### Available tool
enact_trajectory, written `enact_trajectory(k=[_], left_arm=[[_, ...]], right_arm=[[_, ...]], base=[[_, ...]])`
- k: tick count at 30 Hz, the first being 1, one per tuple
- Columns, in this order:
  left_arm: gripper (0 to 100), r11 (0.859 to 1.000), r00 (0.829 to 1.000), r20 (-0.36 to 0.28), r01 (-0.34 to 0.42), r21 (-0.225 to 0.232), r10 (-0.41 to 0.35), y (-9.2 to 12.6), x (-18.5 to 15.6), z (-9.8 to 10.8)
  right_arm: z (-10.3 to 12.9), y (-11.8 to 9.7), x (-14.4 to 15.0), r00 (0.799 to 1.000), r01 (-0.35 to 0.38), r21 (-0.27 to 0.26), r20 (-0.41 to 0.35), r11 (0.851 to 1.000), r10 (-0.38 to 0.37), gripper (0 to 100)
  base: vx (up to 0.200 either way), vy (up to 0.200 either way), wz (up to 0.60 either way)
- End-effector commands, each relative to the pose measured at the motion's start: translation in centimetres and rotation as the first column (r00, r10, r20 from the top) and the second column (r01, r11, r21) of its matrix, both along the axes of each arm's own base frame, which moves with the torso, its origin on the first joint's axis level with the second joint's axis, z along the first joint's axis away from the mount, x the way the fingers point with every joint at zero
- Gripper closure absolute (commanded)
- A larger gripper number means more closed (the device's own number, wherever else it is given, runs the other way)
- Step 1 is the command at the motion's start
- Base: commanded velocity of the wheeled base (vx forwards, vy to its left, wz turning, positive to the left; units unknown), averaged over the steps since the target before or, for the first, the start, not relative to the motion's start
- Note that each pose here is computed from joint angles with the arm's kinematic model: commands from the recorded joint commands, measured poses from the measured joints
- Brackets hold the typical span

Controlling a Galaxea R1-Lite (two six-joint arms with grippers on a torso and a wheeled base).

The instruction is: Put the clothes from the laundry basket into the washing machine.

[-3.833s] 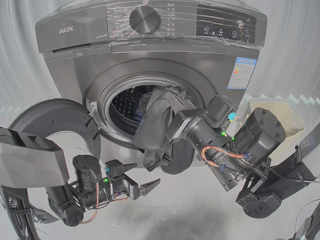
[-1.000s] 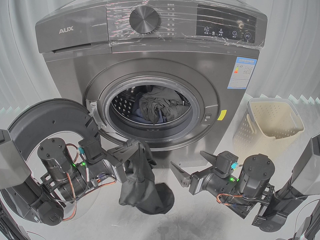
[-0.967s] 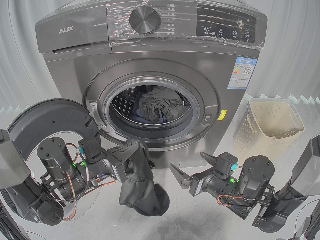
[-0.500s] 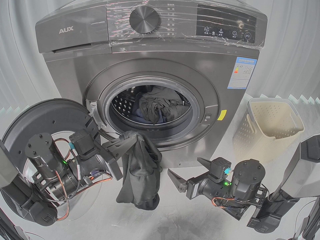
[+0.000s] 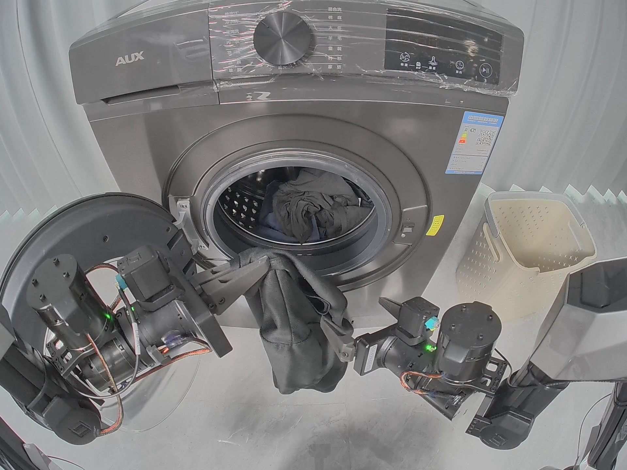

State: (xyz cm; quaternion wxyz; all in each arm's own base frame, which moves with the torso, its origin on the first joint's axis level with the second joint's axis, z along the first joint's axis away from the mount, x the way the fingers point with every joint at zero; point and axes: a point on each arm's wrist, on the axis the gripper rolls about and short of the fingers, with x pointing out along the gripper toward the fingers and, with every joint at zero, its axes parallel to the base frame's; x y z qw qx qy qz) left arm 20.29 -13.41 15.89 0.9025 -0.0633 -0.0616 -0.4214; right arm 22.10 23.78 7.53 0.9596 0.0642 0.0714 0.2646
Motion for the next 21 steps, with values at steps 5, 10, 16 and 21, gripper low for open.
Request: enact_trajectory(k=[5, 10, 16, 21], left_arm=[[100, 1.000, 1.000, 0.004, 0.001, -0.002, -0.001, 0.0, -0.1, 0.1], [100, 1.000, 1.000, 0.005, 0.001, -0.003, -0.001, 0.0, -0.1, 0.1], [100, 1.000, 1.000, 0.005, 0.001, -0.003, -0.001, 0.0, -0.1, 0.1], [100, 1.000, 1.000, 0.005, 0.003, -0.005, -0.003, 0.1, -0.1, 0.2]], right_arm=[[-1.6, -0.4, 1.5, 0.999, 0.028, -0.038, -0.018, 0.999, -0.028, 0], [-2.0, -0.3, 2.6, 0.999, 0.038, -0.035, -0.012, 0.999, -0.038, 0], [-3.2, 0.0, 3.7, 0.999, 0.035, -0.054, -0.015, 0.998, -0.035, 0], [-4.3, 0.2, 4.9, 0.999, 0.042, -0.069, -0.015, 0.997, -0.043, 0]], base=[[0.000, 0.000, 0.00], [0.000, 0.000, 0.00], [0.000, 0.000, 0.00], [0.000, 0.000, 0.00]])
